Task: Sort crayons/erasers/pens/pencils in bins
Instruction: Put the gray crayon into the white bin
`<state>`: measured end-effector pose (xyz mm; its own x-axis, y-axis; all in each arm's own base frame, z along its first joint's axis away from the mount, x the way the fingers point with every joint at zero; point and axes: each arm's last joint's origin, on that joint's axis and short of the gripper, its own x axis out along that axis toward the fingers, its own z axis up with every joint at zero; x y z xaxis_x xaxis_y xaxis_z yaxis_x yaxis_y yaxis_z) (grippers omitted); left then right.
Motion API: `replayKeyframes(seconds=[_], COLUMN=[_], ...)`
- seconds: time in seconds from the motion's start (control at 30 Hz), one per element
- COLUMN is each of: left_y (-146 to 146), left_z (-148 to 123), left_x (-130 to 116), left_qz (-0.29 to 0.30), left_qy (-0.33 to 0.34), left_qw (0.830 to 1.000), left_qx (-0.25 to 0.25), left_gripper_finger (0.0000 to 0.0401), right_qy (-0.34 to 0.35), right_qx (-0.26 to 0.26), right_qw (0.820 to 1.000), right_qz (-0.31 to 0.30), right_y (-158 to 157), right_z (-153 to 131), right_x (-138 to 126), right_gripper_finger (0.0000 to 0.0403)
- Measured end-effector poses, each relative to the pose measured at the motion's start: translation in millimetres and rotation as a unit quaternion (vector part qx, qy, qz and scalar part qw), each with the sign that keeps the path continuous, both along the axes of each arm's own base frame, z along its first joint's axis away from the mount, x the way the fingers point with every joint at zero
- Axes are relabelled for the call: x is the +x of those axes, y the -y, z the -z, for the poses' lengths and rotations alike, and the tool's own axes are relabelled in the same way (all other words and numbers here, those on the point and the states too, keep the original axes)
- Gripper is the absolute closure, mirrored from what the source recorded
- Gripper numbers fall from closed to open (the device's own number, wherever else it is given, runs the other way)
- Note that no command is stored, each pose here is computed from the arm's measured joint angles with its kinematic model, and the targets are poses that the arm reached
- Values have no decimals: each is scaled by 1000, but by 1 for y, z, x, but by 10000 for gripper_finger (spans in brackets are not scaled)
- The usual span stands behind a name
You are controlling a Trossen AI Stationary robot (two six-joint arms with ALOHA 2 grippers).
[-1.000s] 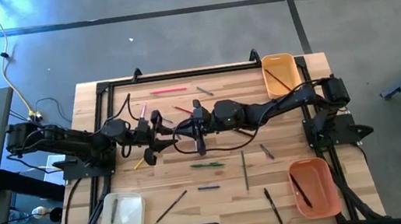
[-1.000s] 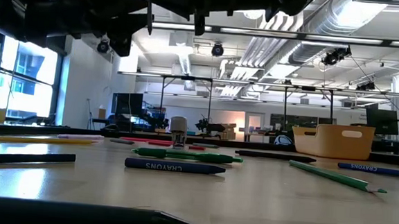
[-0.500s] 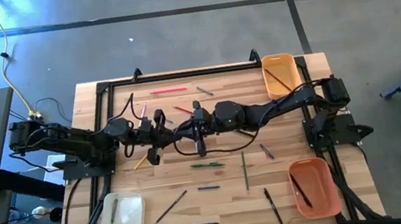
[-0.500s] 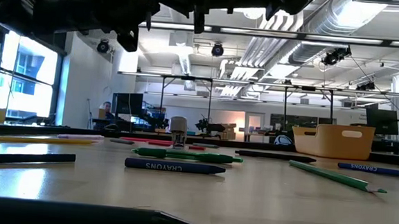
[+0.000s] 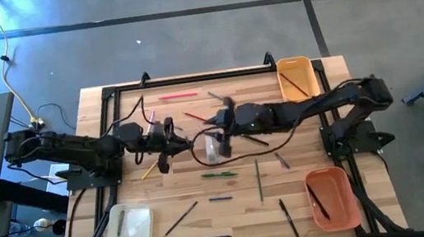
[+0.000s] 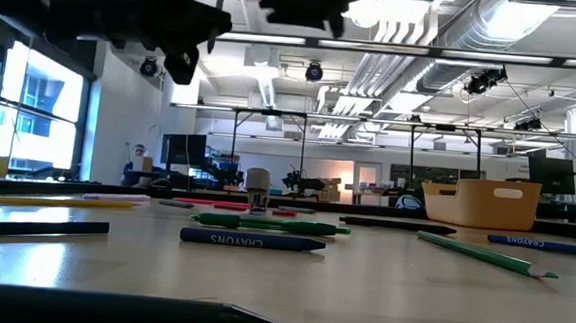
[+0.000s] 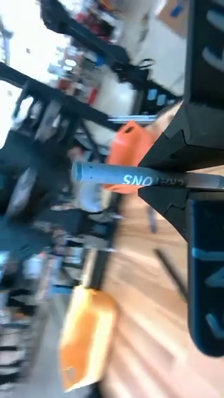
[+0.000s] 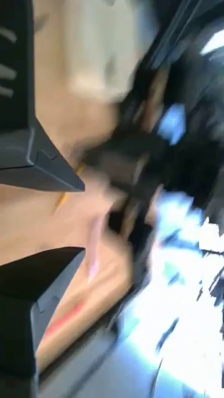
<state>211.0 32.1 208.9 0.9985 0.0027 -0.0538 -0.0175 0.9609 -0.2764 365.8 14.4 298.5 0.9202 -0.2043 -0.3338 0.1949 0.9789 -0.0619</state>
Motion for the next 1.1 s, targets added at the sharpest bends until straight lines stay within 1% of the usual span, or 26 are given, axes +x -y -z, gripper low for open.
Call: replayKeyframes(seconds=[0.1,0.17,0.2,0.27,0.33,0.37,0.53,0.67,0.73,0.83,0.93,1.0,1.1], left_y=[7,14,18,28,37,41,65,88,99,116,133,145,161], left_z=[-4,-10,-12,-17,-22,-24,-30,-34,-35,-34,-27,-24,-19], left_x=[5,8,9,10,10,9,-1,-11,-18,-31,-45,-51,-60], left_qz=[-22,-38,-40,-35,-26,-22,-17,-7,-5,-11,-25,-34,-48], left_qy=[-79,-128,-148,-182,-213,-230,-318,-363,-384,-427,-471,-486,-504], left_qw=[997,991,988,982,976,973,948,929,918,894,866,852,831], left_qx=[13,30,35,39,29,22,-19,-66,-94,-135,-168,-194,-229], left_gripper_finger=[392,392,392,393,393,393,393,393,393,393,393,392,392], right_qy=[-83,-121,-129,-118,-100,-89,-4,61,74,88,86,88,90], right_qx=[-31,-29,-30,-31,-32,-31,0,12,16,6,-18,-22,-20], right_qw=[995,991,990,992,994,995,1000,998,997,996,996,996,996], right_qz=[44,56,55,44,35,29,5,5,6,2,1,2,-13], right_y=[-6,-12,-16,-23,-28,-29,-29,-26,-25,-24,-21,-18,-13], right_z=[9,16,20,30,45,53,87,104,111,116,116,114,112], right_x=[-13,-18,-20,-21,-24,-25,-38,-52,-59,-65,-65,-63,-61], right_gripper_finger=[284,310,324,356,387,395,389,401,399,402,402,402,402])
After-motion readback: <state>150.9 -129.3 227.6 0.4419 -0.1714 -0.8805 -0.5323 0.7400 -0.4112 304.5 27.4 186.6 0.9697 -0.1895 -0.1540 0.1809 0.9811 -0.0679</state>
